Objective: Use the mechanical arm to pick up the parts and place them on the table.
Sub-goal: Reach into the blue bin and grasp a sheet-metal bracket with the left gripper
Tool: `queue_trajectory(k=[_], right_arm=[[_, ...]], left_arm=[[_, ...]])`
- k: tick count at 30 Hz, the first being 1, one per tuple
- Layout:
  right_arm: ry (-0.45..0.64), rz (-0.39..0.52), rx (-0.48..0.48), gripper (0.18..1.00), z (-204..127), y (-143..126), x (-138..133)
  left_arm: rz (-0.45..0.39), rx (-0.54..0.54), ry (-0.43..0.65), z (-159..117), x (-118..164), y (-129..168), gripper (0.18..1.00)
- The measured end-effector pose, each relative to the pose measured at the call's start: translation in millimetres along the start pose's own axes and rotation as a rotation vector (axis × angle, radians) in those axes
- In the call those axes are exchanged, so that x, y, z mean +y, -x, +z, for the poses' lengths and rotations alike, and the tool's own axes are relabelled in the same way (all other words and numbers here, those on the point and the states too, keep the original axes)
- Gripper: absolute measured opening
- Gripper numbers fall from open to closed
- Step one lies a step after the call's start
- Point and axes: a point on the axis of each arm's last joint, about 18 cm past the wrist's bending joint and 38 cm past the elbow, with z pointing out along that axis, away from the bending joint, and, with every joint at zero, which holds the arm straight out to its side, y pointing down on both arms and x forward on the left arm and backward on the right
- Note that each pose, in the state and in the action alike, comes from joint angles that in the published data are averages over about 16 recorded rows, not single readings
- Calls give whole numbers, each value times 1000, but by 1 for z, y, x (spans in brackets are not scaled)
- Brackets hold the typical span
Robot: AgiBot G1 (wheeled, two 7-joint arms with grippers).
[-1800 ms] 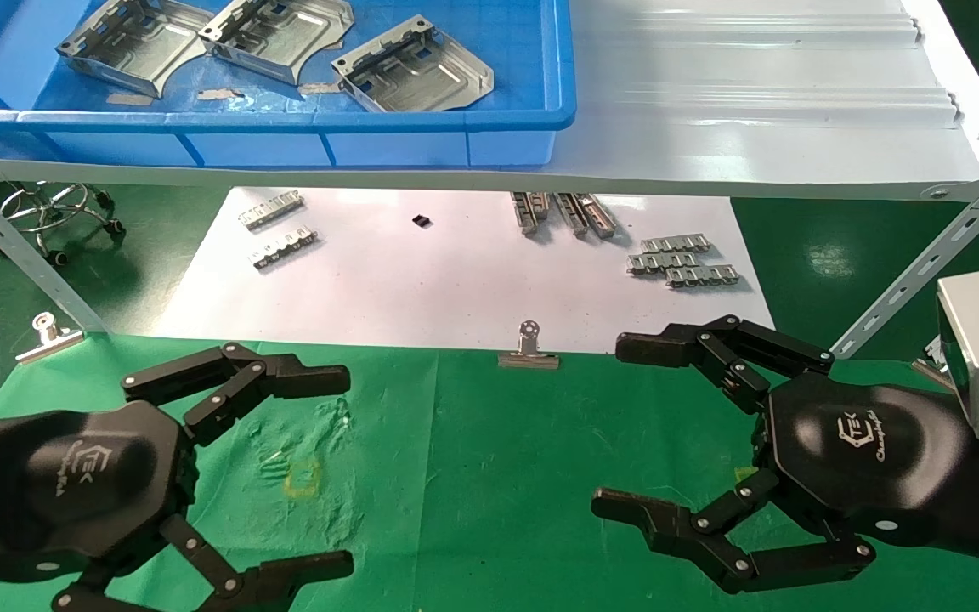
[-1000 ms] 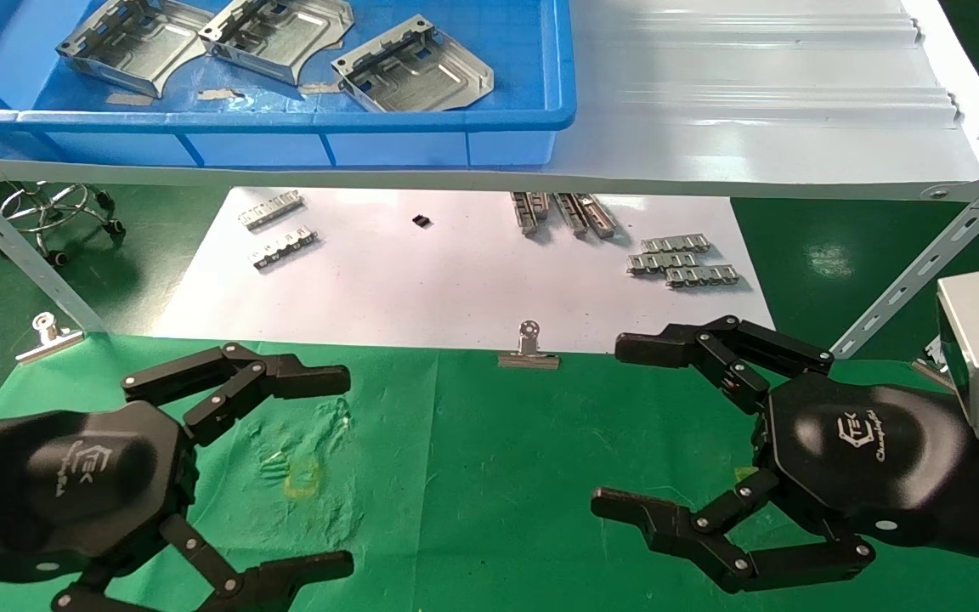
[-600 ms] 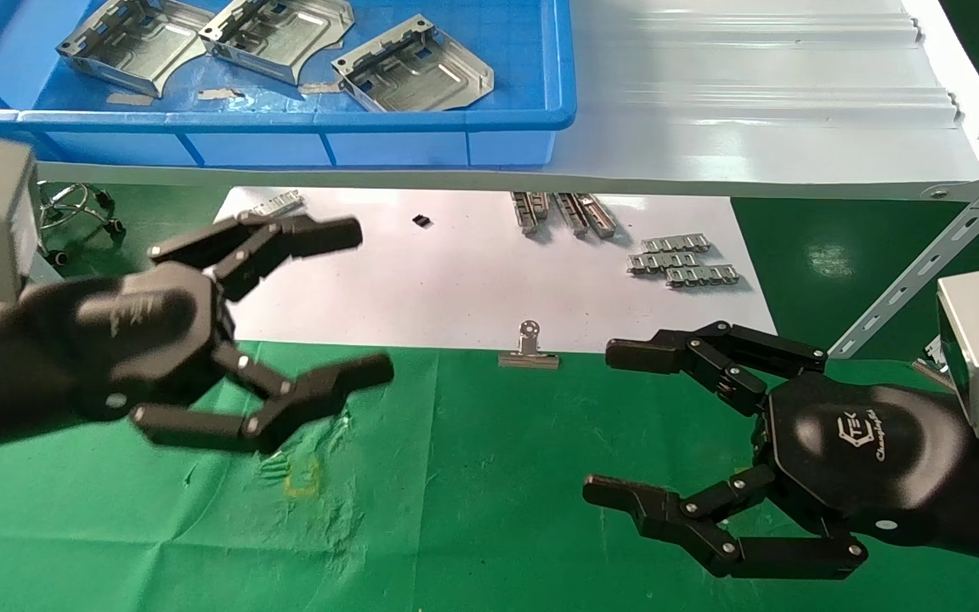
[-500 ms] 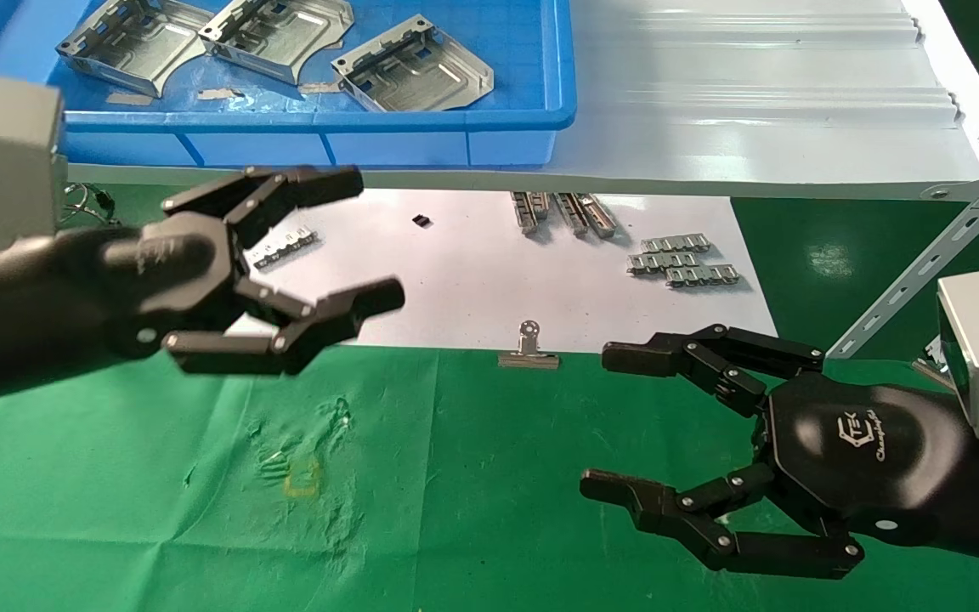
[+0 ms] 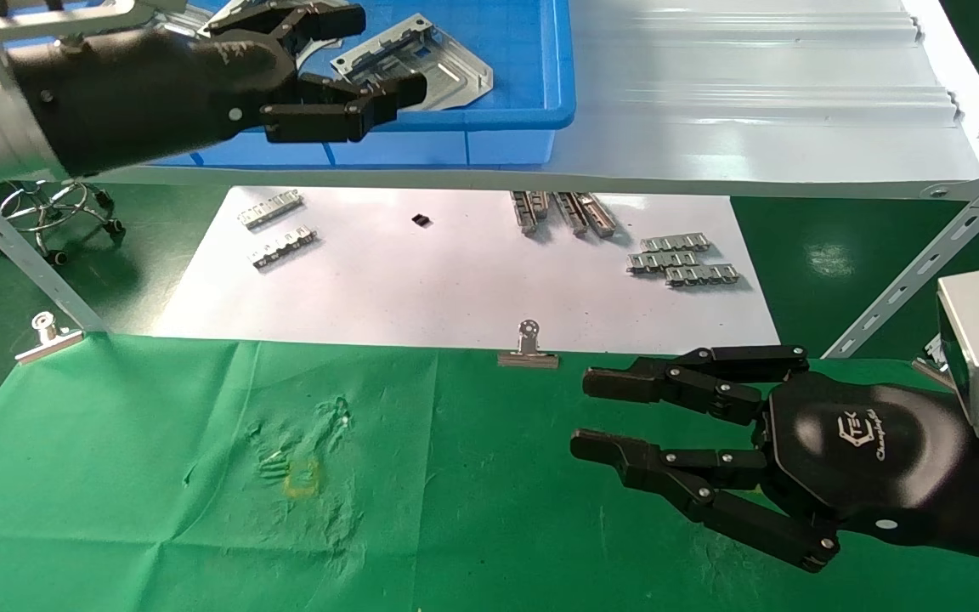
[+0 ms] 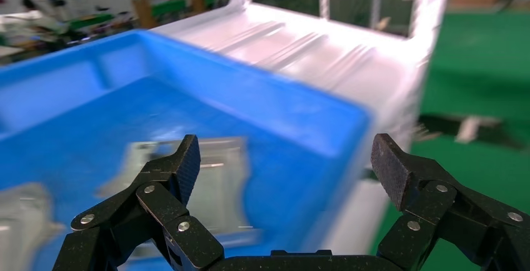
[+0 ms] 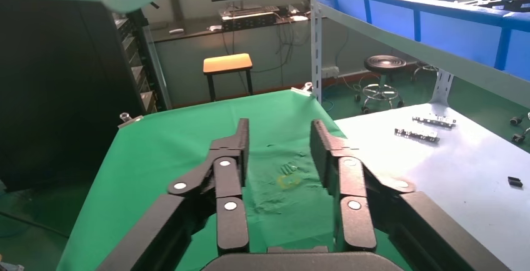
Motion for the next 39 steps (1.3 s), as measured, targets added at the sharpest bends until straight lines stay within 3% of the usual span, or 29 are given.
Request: queue_trajectory(k=[8,16,29,39], right_arm=[[0,0,0,367,0,0,0],[0,0,0,254,0,0,0],[0,0,0,193,0,0,0],[0,0,0,192,0,0,0]], left_arm=[[84,-137,131,39,-8,38,1001],[127,-201,221,63,-11,49,1001],[133,-242,271,77,-9,52,945],[135,-256,277,79,-6,53,789]])
